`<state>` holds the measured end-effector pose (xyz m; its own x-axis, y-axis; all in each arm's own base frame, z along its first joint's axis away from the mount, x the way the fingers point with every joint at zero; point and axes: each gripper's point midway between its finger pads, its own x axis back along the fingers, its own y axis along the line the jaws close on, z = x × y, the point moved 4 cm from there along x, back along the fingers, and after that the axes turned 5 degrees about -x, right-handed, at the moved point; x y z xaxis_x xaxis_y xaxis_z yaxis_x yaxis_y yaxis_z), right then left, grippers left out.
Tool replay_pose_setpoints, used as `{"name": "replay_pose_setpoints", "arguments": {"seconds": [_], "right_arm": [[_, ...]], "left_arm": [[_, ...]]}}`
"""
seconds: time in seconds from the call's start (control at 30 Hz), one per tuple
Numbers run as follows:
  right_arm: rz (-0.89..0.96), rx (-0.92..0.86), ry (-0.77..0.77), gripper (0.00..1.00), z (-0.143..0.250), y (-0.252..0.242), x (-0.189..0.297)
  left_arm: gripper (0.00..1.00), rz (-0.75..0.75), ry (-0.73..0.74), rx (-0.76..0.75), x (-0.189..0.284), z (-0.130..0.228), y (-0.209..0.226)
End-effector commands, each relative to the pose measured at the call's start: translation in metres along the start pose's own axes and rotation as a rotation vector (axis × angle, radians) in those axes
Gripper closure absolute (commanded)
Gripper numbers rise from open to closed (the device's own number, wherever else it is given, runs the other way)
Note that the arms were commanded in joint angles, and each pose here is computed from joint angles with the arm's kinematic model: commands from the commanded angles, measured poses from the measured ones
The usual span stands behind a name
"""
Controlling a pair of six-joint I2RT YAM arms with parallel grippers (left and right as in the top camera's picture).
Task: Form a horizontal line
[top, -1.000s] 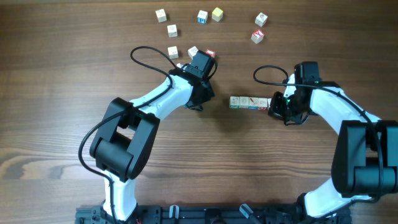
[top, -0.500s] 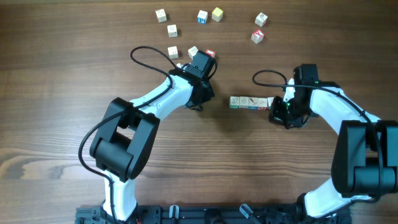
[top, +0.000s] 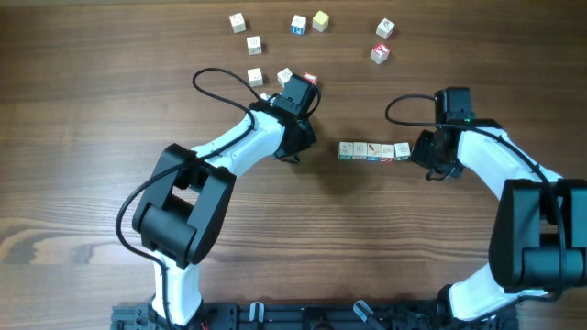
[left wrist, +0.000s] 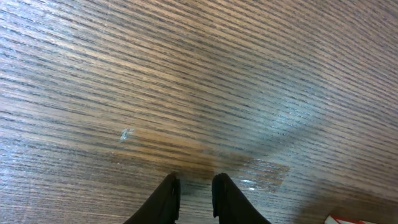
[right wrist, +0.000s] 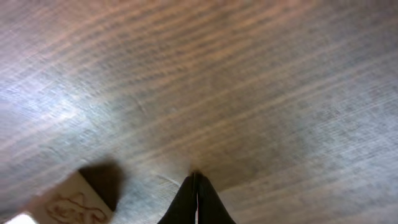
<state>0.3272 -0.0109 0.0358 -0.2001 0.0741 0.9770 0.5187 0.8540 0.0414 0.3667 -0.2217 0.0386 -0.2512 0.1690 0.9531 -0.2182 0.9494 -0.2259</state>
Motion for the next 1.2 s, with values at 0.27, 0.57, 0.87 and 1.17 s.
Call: {"name": "replay_pose_setpoints", "arguments": {"seconds": [0.27, 0.57, 0.87, 1.17], "right_arm": [[-0.186, -0.021, 0.091, 0.96, 0.011, 0.025, -0.007], [-0.194, -0.021, 0.095, 0.96, 0.012, 0.026, -0.006], [-0.228, -0.021, 0.117, 0.95, 0.014, 0.03, -0.005], [-0.11, -0.022, 0.049, 0.96, 0.006, 0.015, -0.009]], "left_arm": [[0.79, -0.042, 0.065, -0.004, -0.022, 0.021, 0.01], [0.79, -0.042, 0.065, -0.004, -0.022, 0.021, 0.01], [0.79, -0.042, 0.065, -0.004, -0.022, 0.021, 0.01], [0.79, -0.039, 0.068, -0.004, -0.022, 0.021, 0.009]]}}
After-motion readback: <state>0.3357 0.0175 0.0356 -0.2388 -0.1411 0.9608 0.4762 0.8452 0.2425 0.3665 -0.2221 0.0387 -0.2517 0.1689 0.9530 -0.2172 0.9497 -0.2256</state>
